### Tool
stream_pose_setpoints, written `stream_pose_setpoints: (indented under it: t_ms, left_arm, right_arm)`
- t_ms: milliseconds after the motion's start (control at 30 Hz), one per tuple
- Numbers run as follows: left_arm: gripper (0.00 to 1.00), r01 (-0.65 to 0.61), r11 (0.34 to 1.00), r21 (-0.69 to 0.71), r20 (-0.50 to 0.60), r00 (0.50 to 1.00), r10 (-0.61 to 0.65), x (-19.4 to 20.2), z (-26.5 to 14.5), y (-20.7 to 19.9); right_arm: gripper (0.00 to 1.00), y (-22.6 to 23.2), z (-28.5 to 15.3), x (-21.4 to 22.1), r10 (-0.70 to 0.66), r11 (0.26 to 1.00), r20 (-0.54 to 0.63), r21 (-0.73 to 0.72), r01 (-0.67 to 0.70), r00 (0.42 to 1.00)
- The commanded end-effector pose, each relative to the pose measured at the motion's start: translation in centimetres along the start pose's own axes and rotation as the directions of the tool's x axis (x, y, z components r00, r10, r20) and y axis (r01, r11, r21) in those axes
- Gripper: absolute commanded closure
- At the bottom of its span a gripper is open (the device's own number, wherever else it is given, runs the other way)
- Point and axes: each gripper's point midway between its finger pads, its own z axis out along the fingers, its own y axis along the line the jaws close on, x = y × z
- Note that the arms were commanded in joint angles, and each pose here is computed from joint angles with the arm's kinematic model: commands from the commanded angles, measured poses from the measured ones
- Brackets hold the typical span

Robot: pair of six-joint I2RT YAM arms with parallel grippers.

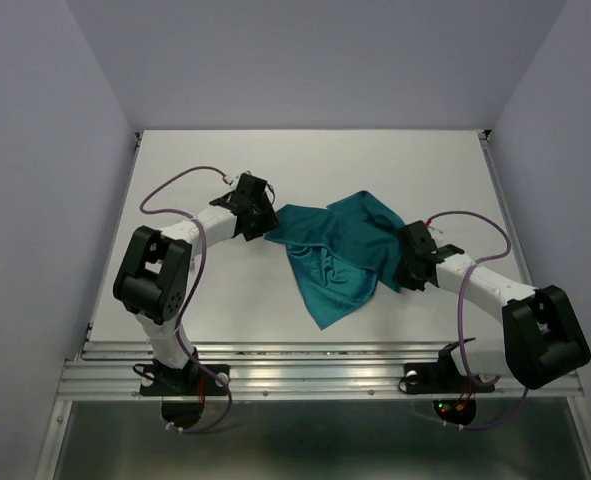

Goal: Fold the napkin into a case and place the utensils inside
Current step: Pick up the crumpled napkin from the corner of the board.

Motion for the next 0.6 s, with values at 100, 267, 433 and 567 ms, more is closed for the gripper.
stream_pose_setpoints:
  t_ms: [100, 267, 433, 567]
  left_arm:
    - [0.39, 0.037, 0.989, -0.143, 0.037, 0.999, -0.032, 0.6, 2.0, 1.2]
    - [0.39, 0.027, 0.980, -0.197, 0.040, 0.999, -0.019, 1.0, 3.1, 1.9]
    - [0.44, -0.011, 0.972, -0.236, 0.019, 1.000, 0.016, 1.8, 4.2, 1.8]
    - [0.52, -0.023, 0.972, -0.232, 0.006, 1.000, 0.025, 2.3, 4.7, 1.4]
  right_arm:
    - [0.99, 0.8, 0.3, -0.3, -0.011, 1.000, 0.010, -0.029, 0.012, 1.000]
    - [0.99, 0.9, 0.2, -0.4, -0.010, 0.999, 0.015, -0.032, 0.010, 1.000]
    - [0.99, 0.9, 0.4, -0.3, -0.014, 1.000, 0.007, -0.028, 0.014, 1.000]
    - [0.99, 1.1, 0.3, -0.5, -0.013, 0.999, 0.012, -0.033, 0.014, 1.000]
